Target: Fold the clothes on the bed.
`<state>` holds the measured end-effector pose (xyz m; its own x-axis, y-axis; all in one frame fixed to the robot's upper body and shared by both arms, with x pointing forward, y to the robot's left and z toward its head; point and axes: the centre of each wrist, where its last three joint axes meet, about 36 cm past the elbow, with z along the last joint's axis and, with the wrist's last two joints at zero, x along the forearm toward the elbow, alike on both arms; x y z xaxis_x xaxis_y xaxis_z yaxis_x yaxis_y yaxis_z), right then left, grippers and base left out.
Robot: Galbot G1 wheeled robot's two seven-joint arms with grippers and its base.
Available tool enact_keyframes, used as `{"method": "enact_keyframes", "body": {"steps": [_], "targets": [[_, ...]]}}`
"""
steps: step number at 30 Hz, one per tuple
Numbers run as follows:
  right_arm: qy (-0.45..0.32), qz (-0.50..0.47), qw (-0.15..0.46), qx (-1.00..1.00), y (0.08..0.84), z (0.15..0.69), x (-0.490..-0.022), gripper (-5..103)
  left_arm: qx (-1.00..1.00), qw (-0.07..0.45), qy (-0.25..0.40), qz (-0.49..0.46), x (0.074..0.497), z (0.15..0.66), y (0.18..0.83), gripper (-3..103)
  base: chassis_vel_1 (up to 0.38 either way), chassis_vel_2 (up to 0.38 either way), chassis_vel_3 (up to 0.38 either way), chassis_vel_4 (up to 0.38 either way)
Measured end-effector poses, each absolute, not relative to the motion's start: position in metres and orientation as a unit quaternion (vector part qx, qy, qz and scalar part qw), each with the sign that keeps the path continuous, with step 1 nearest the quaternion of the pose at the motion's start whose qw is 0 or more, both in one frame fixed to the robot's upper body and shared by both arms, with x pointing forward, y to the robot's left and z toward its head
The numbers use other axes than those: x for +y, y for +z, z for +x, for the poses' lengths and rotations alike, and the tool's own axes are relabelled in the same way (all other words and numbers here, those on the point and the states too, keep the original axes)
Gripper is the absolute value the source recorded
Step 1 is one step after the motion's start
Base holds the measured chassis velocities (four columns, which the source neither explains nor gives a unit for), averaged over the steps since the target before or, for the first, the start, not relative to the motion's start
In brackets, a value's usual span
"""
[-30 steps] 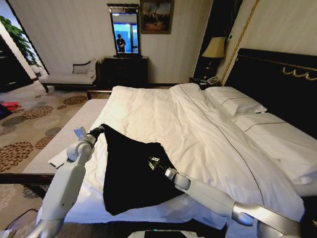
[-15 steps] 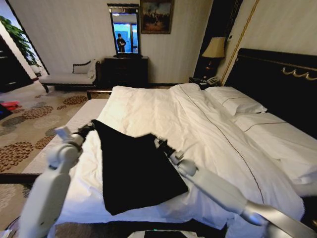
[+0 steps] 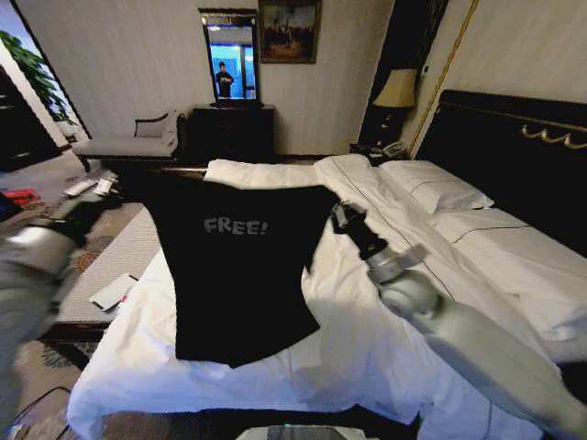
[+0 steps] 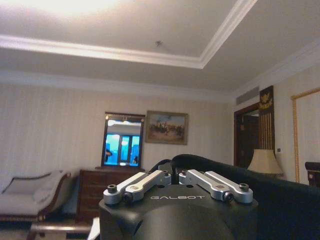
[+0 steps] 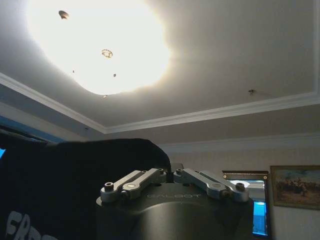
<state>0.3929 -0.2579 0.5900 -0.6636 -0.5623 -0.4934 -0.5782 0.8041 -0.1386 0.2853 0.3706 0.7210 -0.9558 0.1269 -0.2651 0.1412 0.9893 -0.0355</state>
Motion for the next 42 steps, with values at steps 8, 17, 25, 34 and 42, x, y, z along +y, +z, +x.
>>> {"method": "enact_keyframes", "body": {"steps": [8,17,25,34,42], "targets": [[-0.009,-0.308,0.269,0.913,0.633,0.338,-0.271,1,0.986,0.152,-0.017,0.062,0.376,0.240,0.748,2,0.000,0.000,0.000,0.000],[-0.030,-0.227,0.242,0.943,0.643,0.299,-0.299,1,0.983,0.160,-0.028,0.087,0.376,0.229,0.774,2,0.000,0.000,0.000,0.000],[-0.076,-0.188,0.244,0.948,0.636,0.287,-0.320,1,0.983,0.154,-0.050,0.087,0.379,0.225,0.776,2,0.000,0.000,0.000,0.000],[-0.057,-0.205,0.247,0.945,0.642,0.296,-0.314,1,0.990,0.116,-0.039,0.076,0.364,0.259,0.751,2,0.000,0.000,0.000,0.000],[-0.065,-0.228,0.235,0.942,0.654,0.373,-0.332,1,0.992,0.107,0.017,0.072,0.366,0.283,0.769,2,0.000,0.000,0.000,0.000]]}}
